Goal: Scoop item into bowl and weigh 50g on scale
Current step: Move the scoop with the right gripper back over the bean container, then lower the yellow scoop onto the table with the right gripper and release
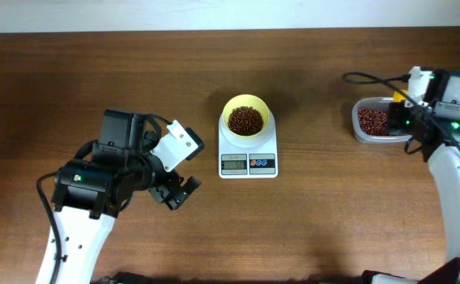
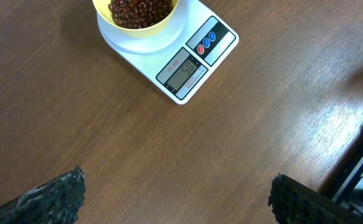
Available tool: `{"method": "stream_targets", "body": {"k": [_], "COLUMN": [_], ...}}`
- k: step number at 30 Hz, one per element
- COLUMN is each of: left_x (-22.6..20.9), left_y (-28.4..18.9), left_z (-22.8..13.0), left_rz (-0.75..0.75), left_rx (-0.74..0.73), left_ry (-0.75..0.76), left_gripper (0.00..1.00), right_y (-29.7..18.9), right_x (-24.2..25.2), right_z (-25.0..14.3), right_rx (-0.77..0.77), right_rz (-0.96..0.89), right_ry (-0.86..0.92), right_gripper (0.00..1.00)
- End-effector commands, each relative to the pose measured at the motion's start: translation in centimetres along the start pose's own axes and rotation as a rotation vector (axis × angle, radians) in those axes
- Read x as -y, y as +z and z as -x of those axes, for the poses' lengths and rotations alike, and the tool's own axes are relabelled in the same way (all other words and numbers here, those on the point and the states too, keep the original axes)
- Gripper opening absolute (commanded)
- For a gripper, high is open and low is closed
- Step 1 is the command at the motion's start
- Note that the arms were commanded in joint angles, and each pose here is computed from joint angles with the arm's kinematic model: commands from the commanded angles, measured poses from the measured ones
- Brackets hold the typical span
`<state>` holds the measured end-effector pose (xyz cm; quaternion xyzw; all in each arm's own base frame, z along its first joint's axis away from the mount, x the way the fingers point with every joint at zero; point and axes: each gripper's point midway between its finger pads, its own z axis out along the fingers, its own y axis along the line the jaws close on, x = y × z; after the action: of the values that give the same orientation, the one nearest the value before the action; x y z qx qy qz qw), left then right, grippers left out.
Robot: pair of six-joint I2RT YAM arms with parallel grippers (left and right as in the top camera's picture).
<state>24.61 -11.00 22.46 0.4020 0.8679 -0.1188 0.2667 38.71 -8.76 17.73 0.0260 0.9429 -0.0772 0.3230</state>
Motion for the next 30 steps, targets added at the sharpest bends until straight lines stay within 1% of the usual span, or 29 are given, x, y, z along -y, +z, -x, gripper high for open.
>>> {"method": "stream_targets", "body": {"k": [1, 5, 8, 10, 11, 12, 13, 14, 15, 16, 18, 20, 21, 23, 25, 30], "left_x": [0.0, 0.0, 0.0, 0.0, 0.0, 0.0, 0.0, 0.0, 0.0, 0.0, 0.0, 0.0, 0.0, 0.0, 0.0, 0.0], "left_y": [-0.6, -0.6, -0.6, -0.6, -0.6, -0.6, -0.6, -0.6, -0.6, -0.6, -0.6, -0.6, -0.6, -0.6, -0.6, -0.6], "left_z": [0.6, 0.6, 0.6, 0.6, 0.6, 0.6, 0.6, 0.6, 0.6, 0.6, 0.6, 0.6, 0.6, 0.6, 0.6, 0.6], "left_rz": [0.002, 0.002, 0.002, 0.002, 0.002, 0.002, 0.002, 0.002, 0.002, 0.002, 0.002, 0.002, 0.002, 0.002, 0.002, 0.002], "left_rx": [0.025, 0.025, 0.025, 0.025, 0.025, 0.025, 0.025, 0.025, 0.025, 0.025, 0.025, 0.025, 0.025, 0.025, 0.025, 0.025], "left_ry": [0.015, 0.015, 0.015, 0.015, 0.015, 0.015, 0.015, 0.015, 0.015, 0.015, 0.015, 0.015, 0.015, 0.015, 0.015, 0.015], "left_gripper": [0.99, 0.99, 0.99, 0.99, 0.99, 0.99, 0.99, 0.99, 0.99, 0.99, 0.99, 0.99, 0.99, 0.99, 0.99, 0.99], "right_y": [-0.6, -3.5, -4.5, -6.5, -8.6, -10.7, -12.6, -13.8, -14.4, -14.3, -12.9, -11.8, -10.5, -8.3, -6.8, -3.3], "right_x": [1.4, 1.8, 1.2, -0.3, -2.2, -4.0, -5.6, -6.5, -7.3, -7.7, -8.4, -9.7, -11.0, -12.2, -13.1, -13.9], "right_z": [0.7, 2.8, 2.6, 2.8, 3.3, 3.3, 2.9, 2.3, 1.2, -0.1, -4.4, -6.5, -8.4, -10.6, -12.0, -17.0], "right_rx": [0.000, 0.088, 0.096, 0.140, 0.184, 0.214, 0.220, 0.205, 0.155, 0.091, -0.105, -0.190, -0.254, -0.306, -0.320, -0.374], "right_rz": [-0.141, -0.168, -0.127, -0.019, 0.101, 0.214, 0.316, 0.377, 0.421, 0.436, 0.425, 0.460, 0.492, 0.506, 0.541, 0.532], "right_ry": [-0.073, -0.068, -0.059, 0.101, 0.169, 0.178, 0.218, 0.265, 0.330, 0.380, 0.492, 0.528, 0.555, 0.603, 0.620, 0.651], "right_gripper": [0.04, 0.04, 0.04, 0.04, 0.04, 0.04, 0.04, 0.04, 0.04, 0.04, 0.04, 0.04, 0.04, 0.04, 0.04, 0.04]}}
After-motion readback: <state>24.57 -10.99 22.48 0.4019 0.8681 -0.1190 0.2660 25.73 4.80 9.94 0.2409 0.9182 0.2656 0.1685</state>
